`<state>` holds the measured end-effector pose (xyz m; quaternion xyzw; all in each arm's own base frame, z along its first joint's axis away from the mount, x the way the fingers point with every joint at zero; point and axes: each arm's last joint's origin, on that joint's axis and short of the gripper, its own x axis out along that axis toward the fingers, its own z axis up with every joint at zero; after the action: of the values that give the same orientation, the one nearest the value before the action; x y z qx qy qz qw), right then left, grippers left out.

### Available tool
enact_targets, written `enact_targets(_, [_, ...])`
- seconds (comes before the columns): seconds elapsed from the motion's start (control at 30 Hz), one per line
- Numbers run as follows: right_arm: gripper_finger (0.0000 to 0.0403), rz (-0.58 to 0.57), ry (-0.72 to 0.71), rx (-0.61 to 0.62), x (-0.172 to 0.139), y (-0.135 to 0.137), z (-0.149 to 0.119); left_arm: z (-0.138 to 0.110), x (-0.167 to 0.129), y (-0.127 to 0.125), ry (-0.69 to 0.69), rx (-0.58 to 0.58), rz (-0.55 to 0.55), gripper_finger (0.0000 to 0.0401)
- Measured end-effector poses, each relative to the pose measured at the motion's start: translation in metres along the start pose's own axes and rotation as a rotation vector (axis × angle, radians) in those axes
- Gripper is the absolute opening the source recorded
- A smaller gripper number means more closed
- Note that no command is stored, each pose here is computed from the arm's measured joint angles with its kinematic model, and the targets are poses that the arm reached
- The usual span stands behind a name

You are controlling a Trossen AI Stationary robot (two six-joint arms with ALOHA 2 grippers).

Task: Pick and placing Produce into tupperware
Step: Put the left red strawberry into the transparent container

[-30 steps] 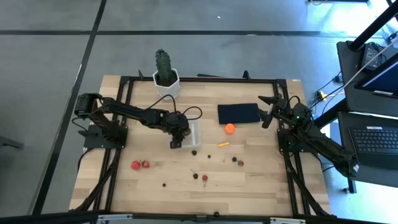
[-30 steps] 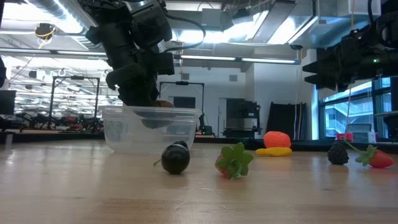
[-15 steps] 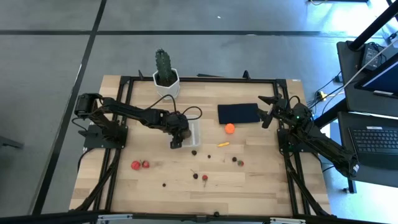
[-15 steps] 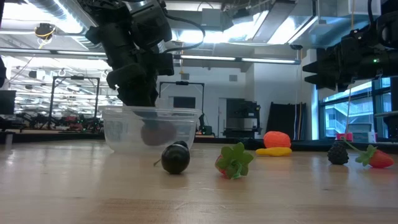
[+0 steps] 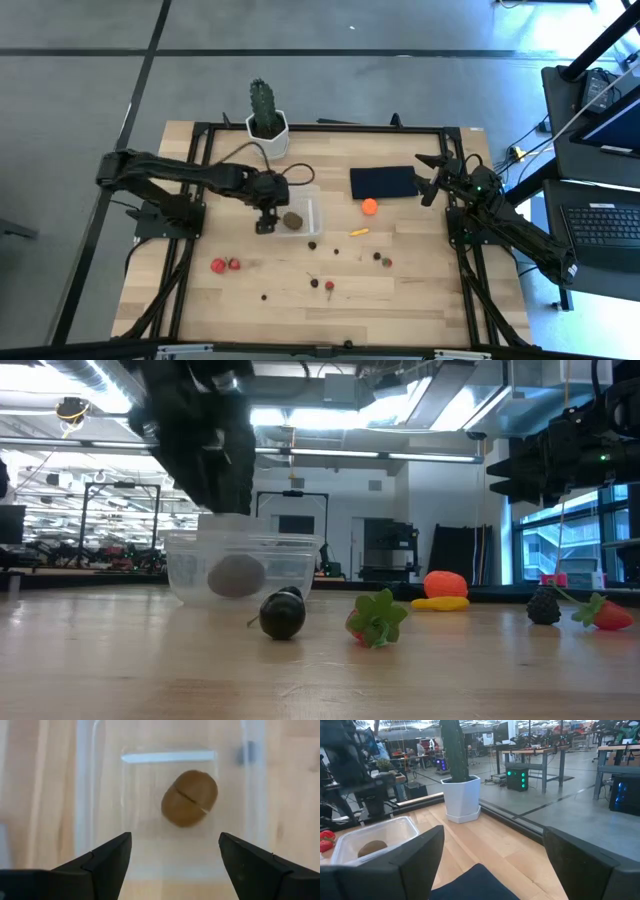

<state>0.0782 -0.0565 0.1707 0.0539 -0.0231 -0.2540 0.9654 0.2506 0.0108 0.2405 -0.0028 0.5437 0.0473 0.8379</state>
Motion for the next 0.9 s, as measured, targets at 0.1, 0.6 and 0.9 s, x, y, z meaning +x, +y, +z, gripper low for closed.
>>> enact_targets(0.1, [0.0339,0.000,0.000,0.000,0.000,0.000,0.000,-0.008,-0.023,-0.005,-0.009,0.022,-0.059,0.0293])
enact_targets(0.6, [0.0339,0.000,0.001,0.008,0.000,0.000,0.000,-0.045,-0.027,-0.058,0.118,0.107,-0.198,0.0293])
enact_targets(0.9, [0.0339,0.000,0.000,0.004,0.000,0.000,0.000,-0.082,0.006,-0.085,0.180,0.077,-0.223,0.0293])
